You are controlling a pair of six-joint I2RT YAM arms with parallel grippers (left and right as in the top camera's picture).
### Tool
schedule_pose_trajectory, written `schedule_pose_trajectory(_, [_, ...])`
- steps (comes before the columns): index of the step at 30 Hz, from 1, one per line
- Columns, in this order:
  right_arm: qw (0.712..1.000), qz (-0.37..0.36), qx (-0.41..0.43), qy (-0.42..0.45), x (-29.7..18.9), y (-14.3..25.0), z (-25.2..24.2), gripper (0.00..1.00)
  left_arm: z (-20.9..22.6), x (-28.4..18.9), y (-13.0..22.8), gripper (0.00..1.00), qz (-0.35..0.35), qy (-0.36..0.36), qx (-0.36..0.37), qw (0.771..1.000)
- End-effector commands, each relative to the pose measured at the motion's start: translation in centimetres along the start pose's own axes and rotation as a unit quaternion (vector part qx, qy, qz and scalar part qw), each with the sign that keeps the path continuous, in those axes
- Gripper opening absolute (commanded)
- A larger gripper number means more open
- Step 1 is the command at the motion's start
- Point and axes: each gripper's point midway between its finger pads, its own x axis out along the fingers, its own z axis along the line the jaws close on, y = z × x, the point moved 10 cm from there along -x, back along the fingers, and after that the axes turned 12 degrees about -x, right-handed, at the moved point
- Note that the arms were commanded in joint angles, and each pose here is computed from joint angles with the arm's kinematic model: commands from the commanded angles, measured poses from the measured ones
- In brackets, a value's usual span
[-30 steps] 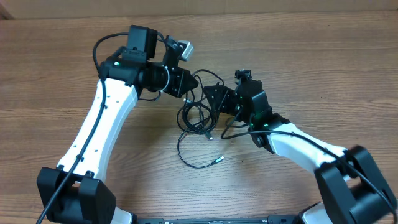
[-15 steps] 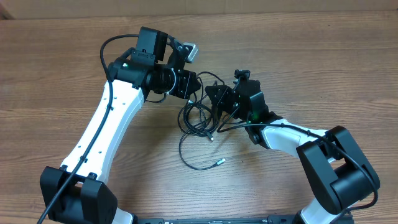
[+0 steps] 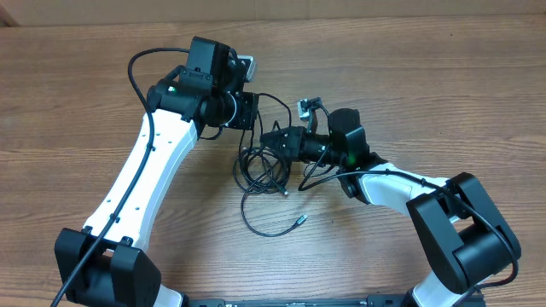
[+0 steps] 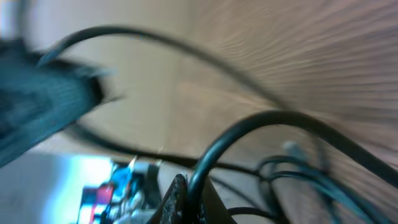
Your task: Untangle cables
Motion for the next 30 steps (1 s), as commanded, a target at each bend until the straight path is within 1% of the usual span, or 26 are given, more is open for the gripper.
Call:
schedule_pose_trajectory(1, [0.997, 0.022, -0.028, -0.065, -0.1, -0.4, 1.6, 0.04, -0.1, -0.4, -0.2, 0.04, -0.009, -0.010, -0.002, 1.000])
schedule_pose_trajectory(3, [0.997, 0.009, -0.021, -0.071, -0.4, -0.9, 1.8, 0.04, -0.1, -0.1, 0.0, 0.04, 0.005, -0.002, 0.006, 1.000])
schedule_pose_trajectory(6, [0.998, -0.009, 0.002, -0.064, -1.2, -1.8, 1.2, 0.04, -0.3, 0.0, 0.5, 0.04, 0.027, 0.020, 0.046, 0.998])
schedule_pose_trajectory(9, [0.998, -0.026, 0.008, -0.053, -2.2, -2.7, 0.4, 0.04, -0.2, -0.1, 0.7, 0.04, 0.035, 0.029, 0.064, 0.997])
schedule_pose_trajectory(14, [0.997, -0.048, 0.038, -0.040, -3.3, -3.6, -0.5, 0.04, -1.2, -0.3, 1.2, 0.04, 0.057, 0.111, 0.105, 0.987])
schedule_pose_trajectory(25, [0.997, -0.055, 0.048, -0.040, -3.5, -3.9, -0.5, 0.04, -2.1, 0.5, 2.0, 0.04, 0.072, 0.117, 0.115, 0.984])
schedule_pose_trajectory(30, [0.994, -0.053, 0.083, -0.042, -3.5, -3.9, -0.5, 0.04, -2.1, 1.4, 2.3, 0.04, 0.080, 0.113, 0.097, 0.986])
